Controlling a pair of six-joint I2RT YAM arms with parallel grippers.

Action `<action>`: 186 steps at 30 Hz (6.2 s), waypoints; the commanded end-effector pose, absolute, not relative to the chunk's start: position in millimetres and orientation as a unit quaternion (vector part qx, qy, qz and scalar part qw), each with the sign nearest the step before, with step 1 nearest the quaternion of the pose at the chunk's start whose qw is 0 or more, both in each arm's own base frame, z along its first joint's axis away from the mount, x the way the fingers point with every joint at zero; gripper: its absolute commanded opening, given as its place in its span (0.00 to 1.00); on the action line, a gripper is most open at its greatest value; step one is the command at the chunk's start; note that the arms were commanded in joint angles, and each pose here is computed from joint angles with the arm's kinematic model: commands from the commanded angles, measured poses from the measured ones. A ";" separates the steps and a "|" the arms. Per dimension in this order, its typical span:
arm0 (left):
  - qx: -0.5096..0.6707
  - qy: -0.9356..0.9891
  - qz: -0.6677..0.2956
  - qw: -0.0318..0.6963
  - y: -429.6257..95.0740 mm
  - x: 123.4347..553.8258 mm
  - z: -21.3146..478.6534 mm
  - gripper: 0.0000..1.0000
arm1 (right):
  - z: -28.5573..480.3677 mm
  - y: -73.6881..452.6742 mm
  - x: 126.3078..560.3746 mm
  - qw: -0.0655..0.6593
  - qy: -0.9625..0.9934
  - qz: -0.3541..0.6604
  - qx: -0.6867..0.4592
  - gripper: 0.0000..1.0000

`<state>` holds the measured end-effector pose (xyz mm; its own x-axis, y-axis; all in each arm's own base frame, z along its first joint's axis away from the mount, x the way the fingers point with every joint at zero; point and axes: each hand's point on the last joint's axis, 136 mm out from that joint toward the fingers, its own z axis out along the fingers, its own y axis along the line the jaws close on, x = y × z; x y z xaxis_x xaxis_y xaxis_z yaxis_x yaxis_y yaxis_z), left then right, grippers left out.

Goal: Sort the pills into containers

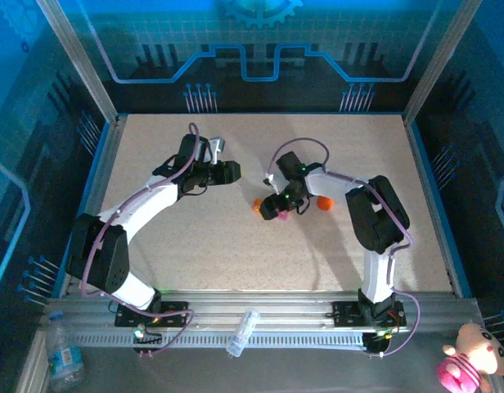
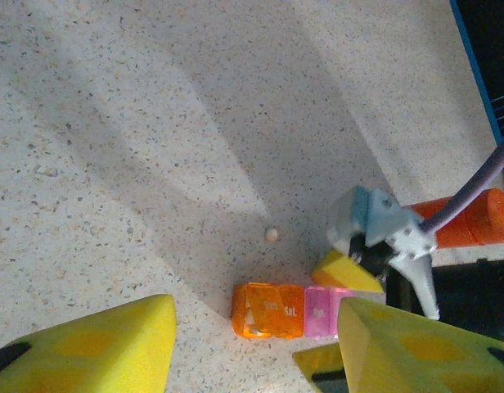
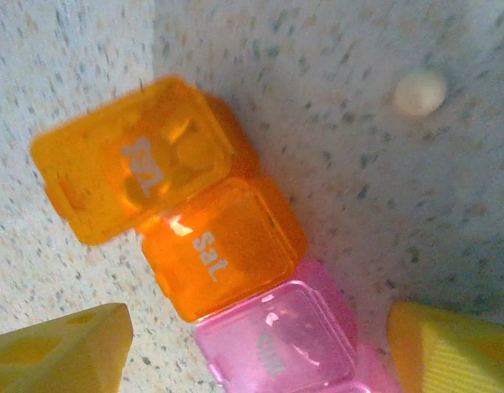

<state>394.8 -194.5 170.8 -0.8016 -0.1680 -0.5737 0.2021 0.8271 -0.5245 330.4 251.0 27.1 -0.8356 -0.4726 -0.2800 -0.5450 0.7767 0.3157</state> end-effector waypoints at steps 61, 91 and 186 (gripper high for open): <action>-0.013 0.891 -0.331 0.311 -199.5 393.6 171.1 0.56 | 10.9 241.3 315.3 0.074 0.938 0.103 -0.322 0.62; -0.012 0.889 -0.345 0.301 -204.9 391.0 169.6 0.60 | 52.0 190.8 319.8 0.109 0.972 0.035 -0.207 0.78; 0.100 0.970 -0.191 0.113 -264.0 333.8 0.9 0.02 | -8.9 198.6 331.0 0.035 0.984 0.162 -0.066 0.64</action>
<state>343.5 -271.3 15.8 -0.9419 0.1487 -0.3012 0.2618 0.8868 -0.3809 344.4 213.4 23.4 -0.9743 -0.1267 -0.1864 -0.1892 0.9092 0.3708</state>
